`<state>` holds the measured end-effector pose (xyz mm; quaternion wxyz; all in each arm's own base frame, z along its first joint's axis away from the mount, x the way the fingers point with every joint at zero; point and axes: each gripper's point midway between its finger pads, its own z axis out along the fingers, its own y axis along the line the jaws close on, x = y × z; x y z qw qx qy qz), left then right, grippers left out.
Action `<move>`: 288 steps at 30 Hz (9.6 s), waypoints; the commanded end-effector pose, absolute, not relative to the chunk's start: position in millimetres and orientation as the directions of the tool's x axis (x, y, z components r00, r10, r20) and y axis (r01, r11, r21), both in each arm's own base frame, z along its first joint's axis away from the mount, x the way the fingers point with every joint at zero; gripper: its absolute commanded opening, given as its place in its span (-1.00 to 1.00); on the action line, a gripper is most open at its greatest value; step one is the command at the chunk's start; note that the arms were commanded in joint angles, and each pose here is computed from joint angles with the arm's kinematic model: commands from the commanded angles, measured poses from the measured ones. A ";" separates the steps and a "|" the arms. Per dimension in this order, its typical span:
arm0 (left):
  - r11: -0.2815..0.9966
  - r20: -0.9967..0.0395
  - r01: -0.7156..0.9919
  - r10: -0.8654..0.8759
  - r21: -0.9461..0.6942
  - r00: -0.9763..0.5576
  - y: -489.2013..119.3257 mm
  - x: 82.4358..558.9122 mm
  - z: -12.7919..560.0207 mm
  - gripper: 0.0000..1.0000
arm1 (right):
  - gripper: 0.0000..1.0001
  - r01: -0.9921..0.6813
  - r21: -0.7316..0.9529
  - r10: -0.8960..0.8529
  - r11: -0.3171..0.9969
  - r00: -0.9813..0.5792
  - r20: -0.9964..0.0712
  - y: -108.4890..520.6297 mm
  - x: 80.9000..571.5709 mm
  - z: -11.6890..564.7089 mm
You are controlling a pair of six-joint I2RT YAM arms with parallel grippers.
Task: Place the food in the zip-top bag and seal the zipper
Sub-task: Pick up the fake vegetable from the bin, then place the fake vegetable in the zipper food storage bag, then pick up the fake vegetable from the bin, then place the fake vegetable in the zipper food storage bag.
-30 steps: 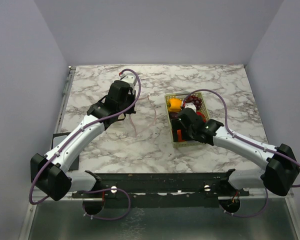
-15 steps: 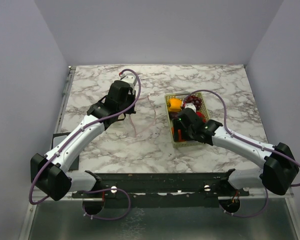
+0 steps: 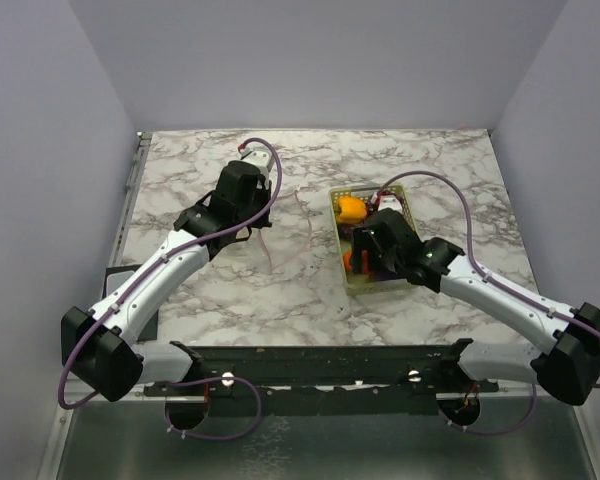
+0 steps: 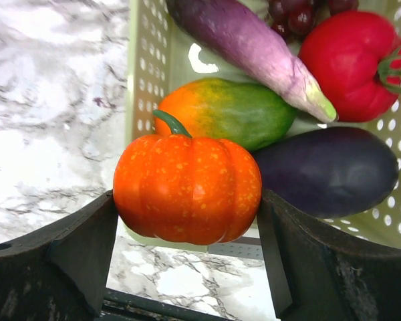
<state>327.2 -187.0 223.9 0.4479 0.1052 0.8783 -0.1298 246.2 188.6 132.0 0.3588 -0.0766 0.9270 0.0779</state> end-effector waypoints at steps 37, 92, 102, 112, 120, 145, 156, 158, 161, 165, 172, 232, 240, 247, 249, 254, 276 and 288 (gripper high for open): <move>0.944 -0.825 0.296 0.049 -0.146 -0.563 -185.0 326.5 229.3 -1.00 | 0.06 -0.613 0.373 0.033 0.697 -0.492 -0.870 323.4 280.6 303.2; 0.943 -0.828 0.298 0.043 -0.152 -0.559 -185.2 325.2 232.0 -1.00 | 0.57 -0.503 0.348 -0.053 0.791 -0.623 -0.780 382.5 293.3 220.6; 0.943 -0.825 0.298 0.046 -0.151 -0.563 -185.6 325.6 230.3 -1.00 | 1.00 -0.503 0.338 -0.039 0.796 -0.599 -0.800 375.1 293.0 232.9; 0.943 -0.823 0.297 0.048 -0.149 -0.566 -185.7 326.2 228.6 -1.00 | 1.00 -0.466 0.291 -0.027 0.836 -0.564 -0.825 343.4 287.4 244.2; 0.944 -0.823 0.294 0.047 -0.149 -0.567 -185.2 326.2 228.1 -1.00 | 1.00 -0.417 0.215 -0.042 0.883 -0.526 -0.849 300.7 277.9 248.9; 0.946 -0.818 0.291 0.052 -0.144 -0.573 -185.4 327.2 224.1 -1.00 | 0.95 -0.273 -0.029 -0.182 0.961 -0.555 -0.812 208.8 267.7 204.4; 0.945 -0.817 0.293 0.053 -0.144 -0.575 -186.0 326.9 223.5 -1.00 | 0.81 -0.204 -0.032 -0.157 0.978 -0.634 -0.757 179.8 287.3 173.4; 0.945 -0.818 0.293 0.053 -0.144 -0.573 -185.8 326.9 224.0 -1.00 | 0.77 -0.183 -0.033 -0.146 0.983 -0.648 -0.748 172.4 291.7 169.5; 0.945 -0.818 0.294 0.055 -0.142 -0.573 -185.6 326.7 223.9 -1.00 | 0.72 -0.155 -0.046 -0.138 0.987 -0.664 -0.735 160.8 295.7 164.3; 0.944 -0.820 0.295 0.052 -0.145 -0.570 -185.8 326.5 225.9 -1.00 | 0.70 -0.119 -0.061 -0.127 0.991 -0.688 -0.714 144.8 296.6 155.9; 0.943 -0.821 0.297 0.050 -0.148 -0.569 -186.2 326.0 227.0 -1.00 | 0.61 -0.063 -0.056 -0.084 0.996 -0.711 -0.698 127.6 307.6 144.3; 0.942 -0.822 0.300 0.051 -0.149 -0.567 -186.8 325.3 227.8 -1.00 | -0.62 0.105 -0.100 0.005 0.989 -0.714 -0.700 104.0 372.8 125.6; 0.942 -0.821 0.301 0.051 -0.149 -0.568 -187.1 325.4 227.3 -1.00 | -0.63 0.006 0.037 0.031 0.999 -0.677 -0.736 126.8 366.2 163.3; 0.942 -0.821 0.301 0.052 -0.148 -0.569 -187.3 325.7 226.6 -1.00 | -0.63 -0.141 0.159 0.035 0.977 -0.630 -0.775 155.8 354.9 195.7; 0.943 -0.820 0.299 0.052 -0.148 -0.570 -186.8 326.0 226.3 -1.00 | -0.64 -0.194 0.191 0.031 0.962 -0.619 -0.784 167.7 349.8 204.3; 0.942 -0.819 0.300 0.054 -0.147 -0.571 -187.1 325.9 225.7 -1.00 | -0.66 -0.350 0.296 0.041 0.889 -0.582 -0.812 198.8 333.1 234.1; 0.942 -0.820 0.300 0.052 -0.149 -0.570 -187.0 325.4 226.2 -1.00 | -0.66 -0.688 0.414 0.012 0.597 -0.509 -0.861 316.7 259.8 296.4; 0.940 -0.821 0.305 0.050 -0.155 -0.569 -188.0 324.7 227.9 -1.00 | -0.66 -0.701 0.427 -0.028 0.571 -0.537 -0.843 360.4 256.2 273.8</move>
